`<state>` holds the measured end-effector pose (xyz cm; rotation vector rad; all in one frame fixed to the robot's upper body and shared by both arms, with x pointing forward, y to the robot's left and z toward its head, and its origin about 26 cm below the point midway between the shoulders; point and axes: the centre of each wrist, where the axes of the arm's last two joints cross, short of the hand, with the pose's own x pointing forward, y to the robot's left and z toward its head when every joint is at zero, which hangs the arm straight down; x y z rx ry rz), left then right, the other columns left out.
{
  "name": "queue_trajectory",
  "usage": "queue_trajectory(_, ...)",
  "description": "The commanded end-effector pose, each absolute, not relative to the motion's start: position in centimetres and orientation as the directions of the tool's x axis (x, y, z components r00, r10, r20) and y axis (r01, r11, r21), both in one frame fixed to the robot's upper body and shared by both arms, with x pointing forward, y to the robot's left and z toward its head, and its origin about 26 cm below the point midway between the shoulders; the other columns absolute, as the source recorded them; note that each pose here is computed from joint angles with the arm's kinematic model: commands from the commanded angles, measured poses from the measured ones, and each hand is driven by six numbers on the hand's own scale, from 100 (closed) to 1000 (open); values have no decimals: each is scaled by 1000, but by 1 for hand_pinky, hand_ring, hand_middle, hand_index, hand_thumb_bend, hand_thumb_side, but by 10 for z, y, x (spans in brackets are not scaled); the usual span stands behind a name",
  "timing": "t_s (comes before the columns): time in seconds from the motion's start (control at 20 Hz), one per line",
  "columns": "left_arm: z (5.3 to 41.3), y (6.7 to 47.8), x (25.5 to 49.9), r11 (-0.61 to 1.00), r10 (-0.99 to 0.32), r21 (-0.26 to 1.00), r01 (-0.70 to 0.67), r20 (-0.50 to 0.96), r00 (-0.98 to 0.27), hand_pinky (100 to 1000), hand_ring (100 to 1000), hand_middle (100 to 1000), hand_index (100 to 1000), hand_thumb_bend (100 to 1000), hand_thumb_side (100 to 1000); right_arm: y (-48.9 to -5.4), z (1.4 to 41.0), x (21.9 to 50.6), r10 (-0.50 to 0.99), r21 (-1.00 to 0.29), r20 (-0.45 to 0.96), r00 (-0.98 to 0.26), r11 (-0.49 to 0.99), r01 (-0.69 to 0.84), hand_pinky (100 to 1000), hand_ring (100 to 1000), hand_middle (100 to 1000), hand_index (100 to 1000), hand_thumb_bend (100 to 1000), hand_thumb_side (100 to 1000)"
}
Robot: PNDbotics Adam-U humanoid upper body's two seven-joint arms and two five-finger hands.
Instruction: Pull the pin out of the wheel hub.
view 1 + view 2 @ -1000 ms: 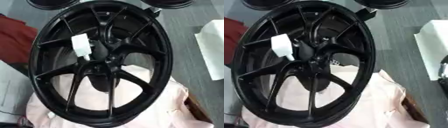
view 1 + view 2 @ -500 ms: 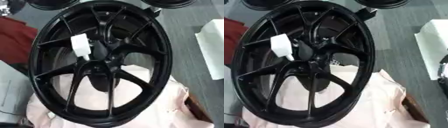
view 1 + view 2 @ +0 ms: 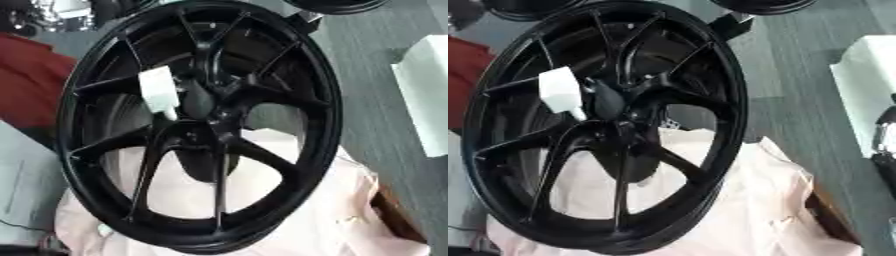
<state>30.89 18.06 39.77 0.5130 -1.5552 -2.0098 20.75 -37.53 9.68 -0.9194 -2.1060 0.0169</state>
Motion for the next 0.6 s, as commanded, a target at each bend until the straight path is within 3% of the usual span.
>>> queue_trajectory(0.05,403,177,307,-188,-638,967,172,12,-770,803,768,734,851,100,894,-375,102,209,617,-309,672,-410,737,602,768,801,702,842,100,587)
queue_trajectory(0.6,390,164,296,-174,-683,964,202,30,-730,849,829,797,905,100,933,-370,103,213,606,-305,682,-410,745,593,768,799,700,843,100,591)
